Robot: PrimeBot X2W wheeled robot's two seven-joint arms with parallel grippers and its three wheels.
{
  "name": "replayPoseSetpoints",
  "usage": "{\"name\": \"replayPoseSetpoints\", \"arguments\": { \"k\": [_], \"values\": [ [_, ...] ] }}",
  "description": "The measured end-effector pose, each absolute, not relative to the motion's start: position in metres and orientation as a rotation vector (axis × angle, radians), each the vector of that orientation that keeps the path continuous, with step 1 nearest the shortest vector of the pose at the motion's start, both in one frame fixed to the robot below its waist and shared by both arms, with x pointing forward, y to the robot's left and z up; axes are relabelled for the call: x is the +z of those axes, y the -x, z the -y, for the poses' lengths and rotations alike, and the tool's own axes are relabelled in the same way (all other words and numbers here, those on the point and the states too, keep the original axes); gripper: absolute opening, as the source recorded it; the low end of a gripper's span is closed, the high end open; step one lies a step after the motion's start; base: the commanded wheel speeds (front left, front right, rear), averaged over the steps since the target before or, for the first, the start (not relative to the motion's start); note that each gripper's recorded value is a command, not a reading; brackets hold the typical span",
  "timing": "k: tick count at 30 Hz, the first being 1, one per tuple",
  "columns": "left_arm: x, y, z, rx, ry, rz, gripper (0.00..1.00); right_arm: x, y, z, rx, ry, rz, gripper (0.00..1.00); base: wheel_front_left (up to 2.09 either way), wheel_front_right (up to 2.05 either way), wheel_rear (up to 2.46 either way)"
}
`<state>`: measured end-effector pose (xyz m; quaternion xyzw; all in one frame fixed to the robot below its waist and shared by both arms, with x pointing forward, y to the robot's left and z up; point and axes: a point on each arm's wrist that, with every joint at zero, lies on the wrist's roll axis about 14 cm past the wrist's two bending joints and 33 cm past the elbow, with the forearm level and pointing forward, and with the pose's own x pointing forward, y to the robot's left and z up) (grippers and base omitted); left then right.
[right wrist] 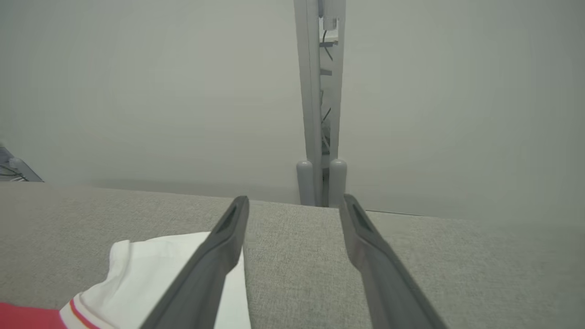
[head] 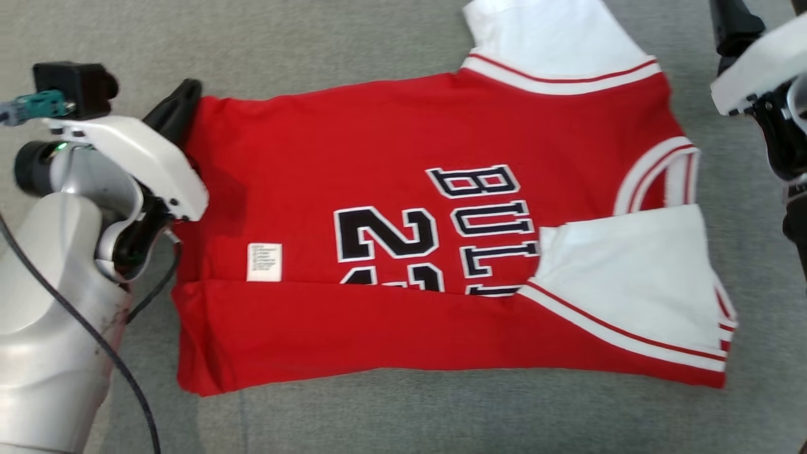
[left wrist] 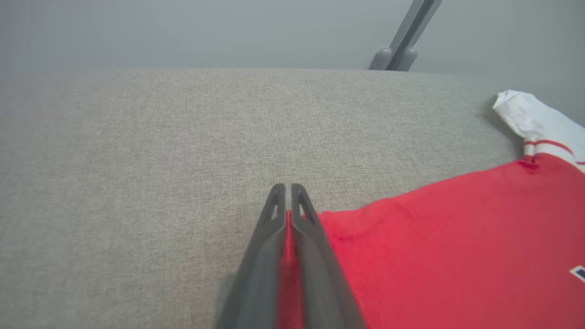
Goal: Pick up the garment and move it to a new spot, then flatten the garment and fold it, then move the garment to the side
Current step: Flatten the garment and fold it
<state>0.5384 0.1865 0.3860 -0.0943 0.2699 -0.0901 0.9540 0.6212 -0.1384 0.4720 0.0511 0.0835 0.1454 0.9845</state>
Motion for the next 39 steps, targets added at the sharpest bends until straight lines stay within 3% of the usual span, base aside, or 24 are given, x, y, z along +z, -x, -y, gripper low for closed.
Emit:
{"name": "replayPoseSetpoints", "arguments": {
  "k": [9,16,17,18,19,25,32,39],
  "values": [
    [0.384,-0.535,-0.181,-0.202,0.186,-0.533,0.0,0.415,-0.649,0.074,0.445,-0.033,-0.397,1.0,0.0,0.0,0.0],
    [0.379,-0.537,-0.181,-0.199,0.188,-0.529,0.0,0.369,-0.649,0.052,0.49,-0.012,-0.593,1.0,0.0,0.0,0.0],
    [0.378,-0.536,-0.181,-0.201,0.191,-0.528,0.0,0.366,-0.649,0.049,0.497,-0.016,-0.604,0.48,0.0,0.0,0.0],
    [0.377,-0.535,-0.18,-0.2,0.194,-0.528,0.0,0.366,-0.651,0.048,0.502,-0.006,-0.602,0.33,0.0,0.0,0.0],
    [0.377,-0.536,-0.18,-0.199,0.194,-0.526,0.0,0.367,-0.654,0.047,0.501,-0.008,-0.601,0.0,0.0,0.0,0.0],
    [0.382,-0.54,-0.188,-0.181,0.195,-0.496,0.0,0.38,-0.657,0.047,0.512,-0.056,-0.549,0.0,0.0,0.0,0.0],
    [0.405,-0.55,-0.193,-0.181,0.204,-0.416,0.0,0.433,-0.663,0.057,0.531,-0.147,-0.397,0.0,0.0,0.0,0.0],
    [0.427,-0.548,-0.196,-0.178,0.237,-0.355,0.0,0.463,-0.641,0.081,0.556,-0.177,-0.327,0.0,0.0,0.0,0.0]
  ]
}}
